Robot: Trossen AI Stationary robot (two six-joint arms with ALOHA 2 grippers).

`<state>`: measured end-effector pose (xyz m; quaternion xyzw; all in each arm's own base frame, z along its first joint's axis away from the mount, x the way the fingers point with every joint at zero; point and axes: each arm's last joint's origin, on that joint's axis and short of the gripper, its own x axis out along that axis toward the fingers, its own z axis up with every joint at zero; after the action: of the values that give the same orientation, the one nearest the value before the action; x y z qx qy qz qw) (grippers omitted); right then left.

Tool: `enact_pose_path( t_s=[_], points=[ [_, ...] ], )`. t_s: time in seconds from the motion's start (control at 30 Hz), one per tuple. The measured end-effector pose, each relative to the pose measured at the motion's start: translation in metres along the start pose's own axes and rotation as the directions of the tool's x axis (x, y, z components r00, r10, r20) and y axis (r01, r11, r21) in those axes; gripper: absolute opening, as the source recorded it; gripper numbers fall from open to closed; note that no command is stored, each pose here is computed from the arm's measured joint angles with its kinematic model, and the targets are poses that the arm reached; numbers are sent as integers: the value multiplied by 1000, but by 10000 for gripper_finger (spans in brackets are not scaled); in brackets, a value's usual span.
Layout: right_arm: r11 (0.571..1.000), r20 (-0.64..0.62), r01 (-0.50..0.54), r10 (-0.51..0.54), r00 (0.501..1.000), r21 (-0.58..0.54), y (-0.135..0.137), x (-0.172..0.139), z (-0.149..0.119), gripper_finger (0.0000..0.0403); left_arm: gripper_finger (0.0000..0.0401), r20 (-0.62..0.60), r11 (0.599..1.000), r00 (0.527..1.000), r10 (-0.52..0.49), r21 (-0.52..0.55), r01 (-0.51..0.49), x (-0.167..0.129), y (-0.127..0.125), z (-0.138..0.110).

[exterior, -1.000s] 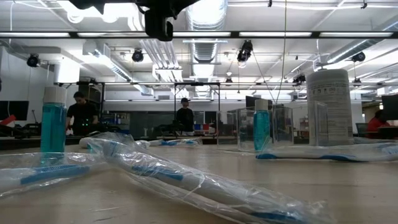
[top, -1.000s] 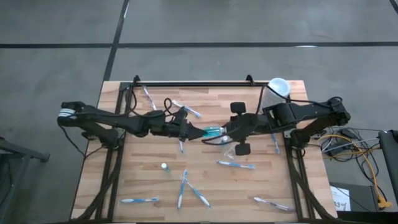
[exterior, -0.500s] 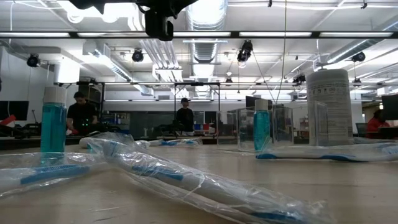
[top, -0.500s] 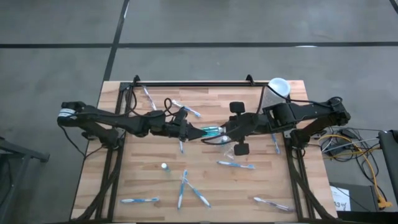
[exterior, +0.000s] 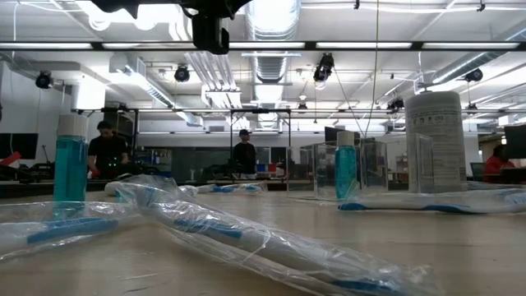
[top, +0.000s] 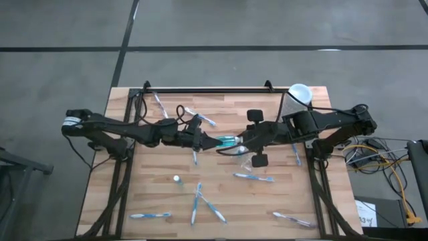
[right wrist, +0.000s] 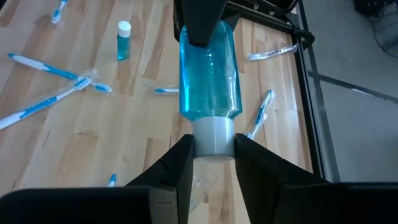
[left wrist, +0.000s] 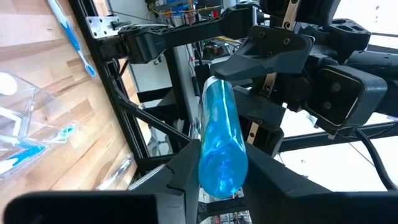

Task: Pick & Place toothbrushing station
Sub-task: Put the blue mouthwash into the middle section of the transparent organizer

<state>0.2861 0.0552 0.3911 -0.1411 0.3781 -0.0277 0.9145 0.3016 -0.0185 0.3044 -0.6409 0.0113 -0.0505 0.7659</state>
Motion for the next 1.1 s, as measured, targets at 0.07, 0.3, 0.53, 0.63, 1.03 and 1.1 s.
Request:
enact_pose_path(
  t_s=[0.07,0.3,0.53,0.63,1.03,1.1],
  points=[
    [1000,0,0,0,1000,2,0,0,0,98,94,0,1000,1000,0,0,0,0,0,0],
    [1000,0,0,0,1000,3,0,0,0,98,96,6,1000,1000,1,3,-1,0,0,0],
    [997,0,0,0,1000,77,0,0,0,117,96,6,1000,1000,1,3,-1,0,0,0],
    [993,5,1,-1,1000,116,0,0,1,132,96,9,1000,1000,11,2,-11,0,1,1],
    [982,3,1,-2,1000,191,0,0,0,198,96,10,1000,1000,6,1,-6,0,1,1],
    [982,2,1,-1,1000,188,0,0,0,208,96,9,1000,1000,6,1,-6,0,1,1]
  ],
)
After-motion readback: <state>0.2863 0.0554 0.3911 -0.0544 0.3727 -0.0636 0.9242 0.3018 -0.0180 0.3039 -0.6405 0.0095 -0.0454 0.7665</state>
